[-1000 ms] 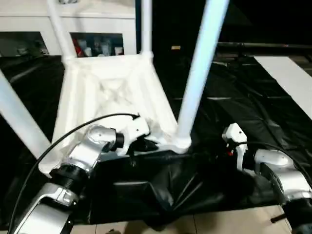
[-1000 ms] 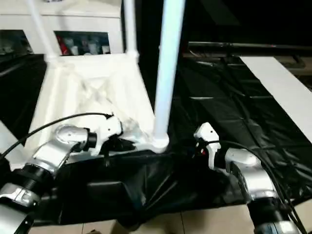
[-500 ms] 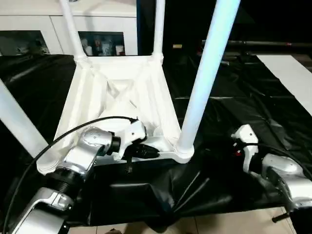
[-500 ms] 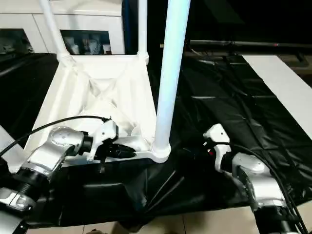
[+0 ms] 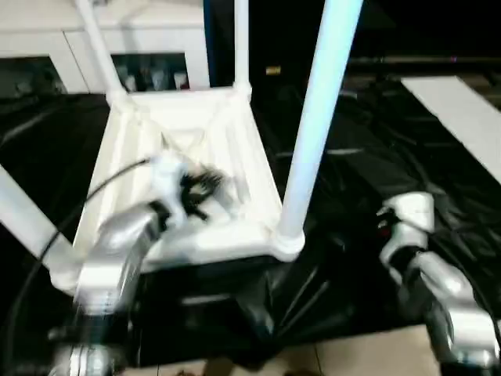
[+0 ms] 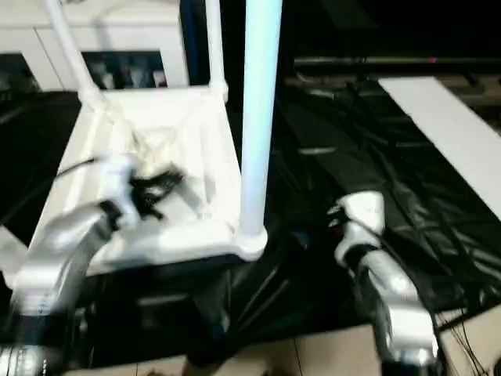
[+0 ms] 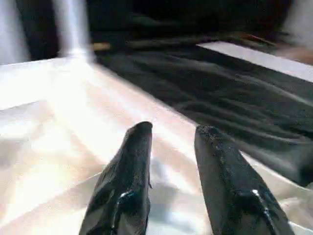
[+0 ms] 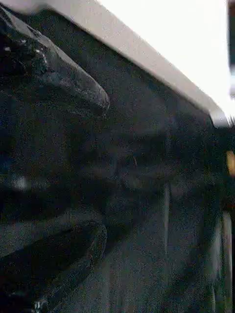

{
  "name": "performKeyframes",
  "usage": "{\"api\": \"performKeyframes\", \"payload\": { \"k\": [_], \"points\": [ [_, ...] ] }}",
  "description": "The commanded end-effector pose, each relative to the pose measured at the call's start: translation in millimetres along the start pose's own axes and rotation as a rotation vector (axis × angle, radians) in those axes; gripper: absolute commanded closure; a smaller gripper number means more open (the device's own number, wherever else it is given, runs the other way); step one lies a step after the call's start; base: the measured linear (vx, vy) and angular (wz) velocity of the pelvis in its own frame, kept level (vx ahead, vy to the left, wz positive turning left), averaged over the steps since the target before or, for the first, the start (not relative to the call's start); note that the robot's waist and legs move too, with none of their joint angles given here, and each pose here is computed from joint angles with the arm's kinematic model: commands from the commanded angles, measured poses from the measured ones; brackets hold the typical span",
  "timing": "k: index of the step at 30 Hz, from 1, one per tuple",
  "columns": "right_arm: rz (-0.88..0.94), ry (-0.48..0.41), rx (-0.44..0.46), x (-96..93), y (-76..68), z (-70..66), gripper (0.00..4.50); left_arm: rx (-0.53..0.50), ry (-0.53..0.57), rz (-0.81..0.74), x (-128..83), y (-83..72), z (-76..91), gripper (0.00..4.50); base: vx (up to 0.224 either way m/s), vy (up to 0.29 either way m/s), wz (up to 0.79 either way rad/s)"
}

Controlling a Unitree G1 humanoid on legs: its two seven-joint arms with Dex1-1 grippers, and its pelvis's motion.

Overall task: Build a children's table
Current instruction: Rotate leg to tighten

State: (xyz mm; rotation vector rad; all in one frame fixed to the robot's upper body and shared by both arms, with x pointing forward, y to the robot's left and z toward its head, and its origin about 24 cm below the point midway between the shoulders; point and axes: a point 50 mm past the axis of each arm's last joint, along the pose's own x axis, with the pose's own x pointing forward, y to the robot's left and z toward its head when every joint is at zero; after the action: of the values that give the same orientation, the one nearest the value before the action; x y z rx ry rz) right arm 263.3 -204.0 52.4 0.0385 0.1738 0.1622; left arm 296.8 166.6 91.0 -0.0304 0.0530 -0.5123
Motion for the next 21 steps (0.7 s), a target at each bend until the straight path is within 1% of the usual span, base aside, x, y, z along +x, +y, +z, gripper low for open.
{"api": "performKeyframes", "payload": {
  "k": [1, 2, 3, 5, 7, 8, 9, 10, 11, 12, 13, 14, 15, 16, 17, 18, 19, 20, 21],
  "points": [
    [-0.039, -0.013, -0.013, -3.5, 2.9, 6.3, 0.73, 0.007, -0.015, 0.058, -7, -1.1, 2.3, 2.85, 0.0, 0.0, 0.0],
    [-0.033, -0.014, -0.011, -4.7, 5.2, 6.4, 0.73, 0.003, -0.025, 0.062, -9, -3.1, 1.8, 2.85, 0.0, 0.0, 0.0],
    [0.038, -0.01, -0.007, -7.2, 15.1, 5.4, 0.73, -0.018, -0.06, 0.037, -18, -9.5, -0.1, 2.85, 0.0, 0.0, 0.0],
    [0.125, -0.003, -0.019, -11.2, 26.0, 4.0, 0.73, -0.039, -0.095, 0.011, -28, -16.1, -1.4, 2.85, 0.0, 0.0, 0.0],
    [0.22, 0.007, -0.053, -17.5, 36.4, 1.6, 0.73, -0.07, -0.129, 0.001, -43, -22.1, -3.0, 2.85, 0.0, 0.0, 0.0],
    [0.248, 0.01, -0.057, -20.2, 37.7, 0.9, 0.73, -0.097, -0.114, -0.005, -49, -22.4, -6.5, 2.65, 0.0, 0.0, 0.0],
    [0.275, 0.013, -0.053, -23.4, 39.4, 0.6, 0.73, -0.121, -0.079, -0.043, -57, -25.9, -10.5, 2.55, 0.0, 0.0, 0.0],
    [0.31, 0.017, -0.048, -25.8, 41.1, 0.5, 0.73, -0.125, -0.045, -0.125, -65, -31.4, -14.1, 2.55, 0.0, 0.0, 0.0],
    [0.334, 0.021, -0.059, -27.8, 42.0, 0.1, 0.73, -0.098, -0.019, -0.137, -70, -31.5, -17.7, 2.55, 0.0, 0.0, 0.0],
    [0.349, 0.024, -0.068, -29.3, 42.4, -0.2, 0.73, -0.079, -0.001, -0.138, -73, -30.9, -20.3, 2.38, 0.0, 0.0, 0.0],
    [0.348, 0.029, -0.076, -30.2, 42.2, -0.7, 0.73, -0.085, 0.01, -0.132, -75, -30.8, -22.2, 2.27, 0.0, 0.0, 0.0],
    [0.355, 0.038, -0.058, -31.7, 41.9, -2.0, 0.73, -0.087, 0.001, -0.11, -76, -29.2, -22.4, 2.19, 0.0, 0.0, 0.0],
    [0.36, 0.042, -0.061, -33.7, 41.1, -2.7, 0.73, -0.109, -0.025, -0.07, -79, -26.2, -20.9, 2.15, 0.0, 0.0, 0.0],
    [0.357, 0.047, -0.059, -34.6, 40.4, -3.4, 0.73, -0.101, -0.028, -0.027, -80, -22.5, -20.6, 2.12, 0.0, 0.0, 0.0],
    [0.353, 0.054, -0.057, -36.2, 39.0, -4.7, 0.73, -0.083, -0.033, 0.055, -82, -15.4, -20.1, 2.03, 0.0, 0.0, 0.0],
    [0.351, 0.058, -0.059, -36.7, 39.0, -5.4, 0.73, -0.088, -0.033, 0.119, -83, -9.9, -19.6, 1.93, 0.0, 0.0, 0.0],
    [0.351, 0.059, -0.058, -36.8, 39.1, -5.6, 0.73, -0.089, -0.032, 0.134, -83, -8.7, -19.5, 1.82, 0.0, 0.0, 0.0],
    [0.339, 0.064, -0.066, -34.9, 39.8, -6.8, 0.73, -0.075, -0.035, 0.189, -82, -3.7, -17.7, 1.82, 0.0, 0.0, 0.0],
    [0.331, 0.068, -0.068, -33.3, 40.4, -7.7, 0.73, -0.064, -0.036, 0.199, -81, -2.5, -16.8, 1.72, 0.0, 0.0, 0.0]
  ]
}}
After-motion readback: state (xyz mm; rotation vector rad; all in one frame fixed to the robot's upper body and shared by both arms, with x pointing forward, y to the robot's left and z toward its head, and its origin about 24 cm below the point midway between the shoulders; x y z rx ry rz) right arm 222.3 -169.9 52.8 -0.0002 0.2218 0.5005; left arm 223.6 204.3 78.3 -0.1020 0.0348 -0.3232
